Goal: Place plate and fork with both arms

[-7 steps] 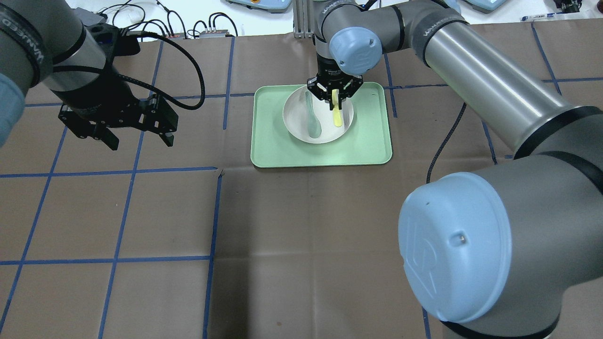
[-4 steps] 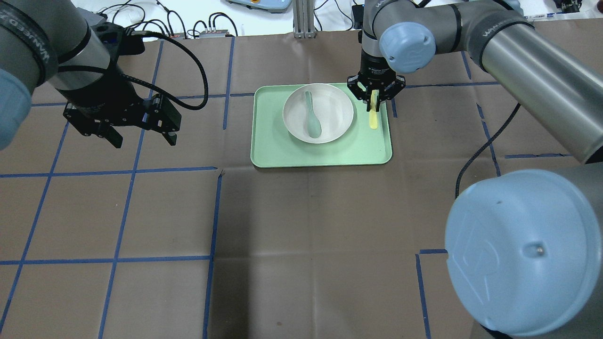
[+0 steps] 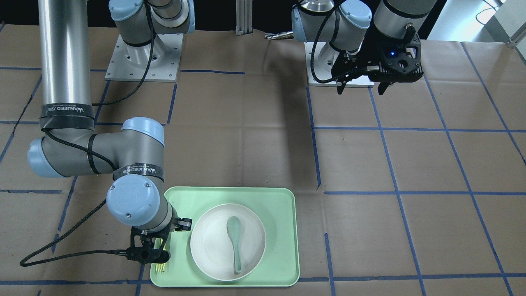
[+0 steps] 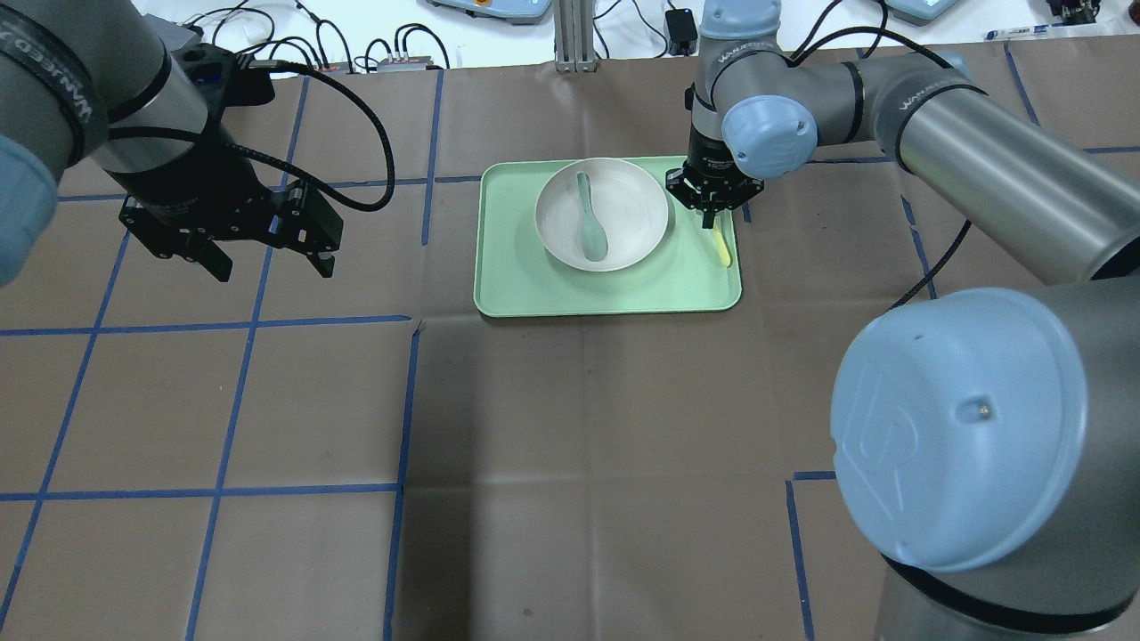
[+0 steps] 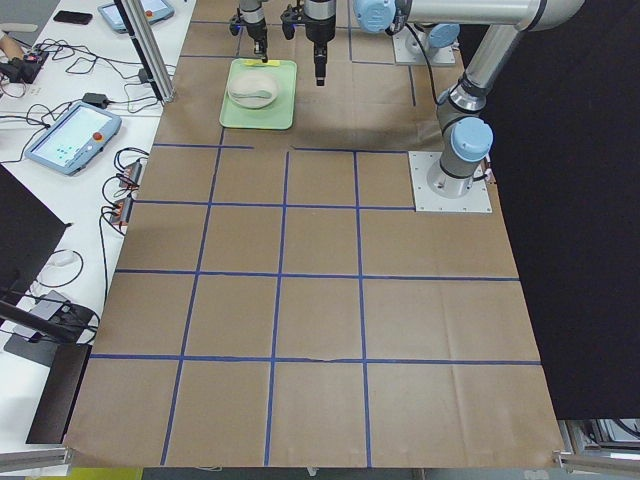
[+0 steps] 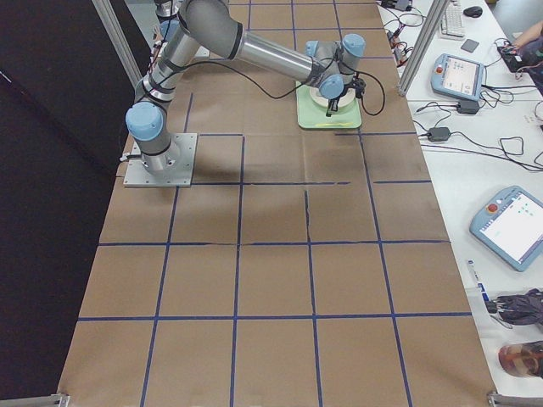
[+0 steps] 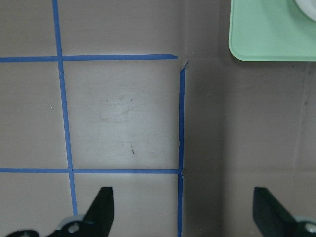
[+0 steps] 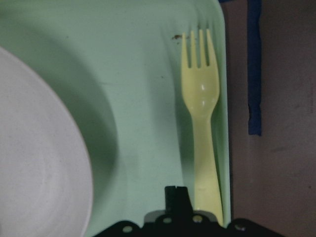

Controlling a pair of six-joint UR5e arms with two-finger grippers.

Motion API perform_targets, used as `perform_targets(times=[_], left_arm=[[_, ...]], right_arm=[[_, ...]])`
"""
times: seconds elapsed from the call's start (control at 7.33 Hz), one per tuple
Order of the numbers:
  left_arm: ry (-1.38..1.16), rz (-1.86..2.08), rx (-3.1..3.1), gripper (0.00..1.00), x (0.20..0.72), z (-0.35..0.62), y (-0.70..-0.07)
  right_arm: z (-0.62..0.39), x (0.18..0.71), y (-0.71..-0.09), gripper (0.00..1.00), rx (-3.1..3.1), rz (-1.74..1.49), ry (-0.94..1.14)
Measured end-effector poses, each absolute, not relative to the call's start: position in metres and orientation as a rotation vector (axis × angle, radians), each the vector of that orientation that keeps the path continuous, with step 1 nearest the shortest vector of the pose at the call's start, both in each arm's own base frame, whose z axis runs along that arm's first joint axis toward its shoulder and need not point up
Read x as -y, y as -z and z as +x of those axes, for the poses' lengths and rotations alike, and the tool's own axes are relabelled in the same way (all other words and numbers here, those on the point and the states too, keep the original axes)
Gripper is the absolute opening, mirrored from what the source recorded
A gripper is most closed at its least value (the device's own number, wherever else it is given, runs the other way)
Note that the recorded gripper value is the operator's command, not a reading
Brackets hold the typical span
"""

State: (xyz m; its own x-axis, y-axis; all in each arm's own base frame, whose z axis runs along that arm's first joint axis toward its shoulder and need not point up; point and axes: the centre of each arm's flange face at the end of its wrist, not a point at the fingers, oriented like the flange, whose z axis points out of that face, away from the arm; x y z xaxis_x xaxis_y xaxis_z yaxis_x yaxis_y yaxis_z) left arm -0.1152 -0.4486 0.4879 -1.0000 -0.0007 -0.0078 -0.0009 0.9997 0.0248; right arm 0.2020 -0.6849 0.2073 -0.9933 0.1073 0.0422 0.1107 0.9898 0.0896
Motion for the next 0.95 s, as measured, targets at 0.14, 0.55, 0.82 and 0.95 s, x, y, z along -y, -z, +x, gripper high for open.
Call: perform_targets(times=[0.14,0.55,0.82,0.95], left_arm=[[-0.037,-0.001,-3.134,1.00,0.447,-0.115,-0.488],[-0.033,-0.001,-3.133,1.00,0.443,-0.115,-0.489],[-0.031,-0.001,-3.133,1.00,0.441,-0.115,-0.489],[-0.031,-0.002,-3.133,1.00,0.441,-0.115,-0.490]], right_arm=[[0.203,0.687,-0.203,0.05,3.098,-0.168,0.134],[0.202,0.688,-0.211,0.54,3.104,-0.168,0.105],[0.198,0.685,-0.236,1.00,3.110,-0.134,0.063],[0.195,0.680,-0.258,1.00,3.113,-0.095,0.046]])
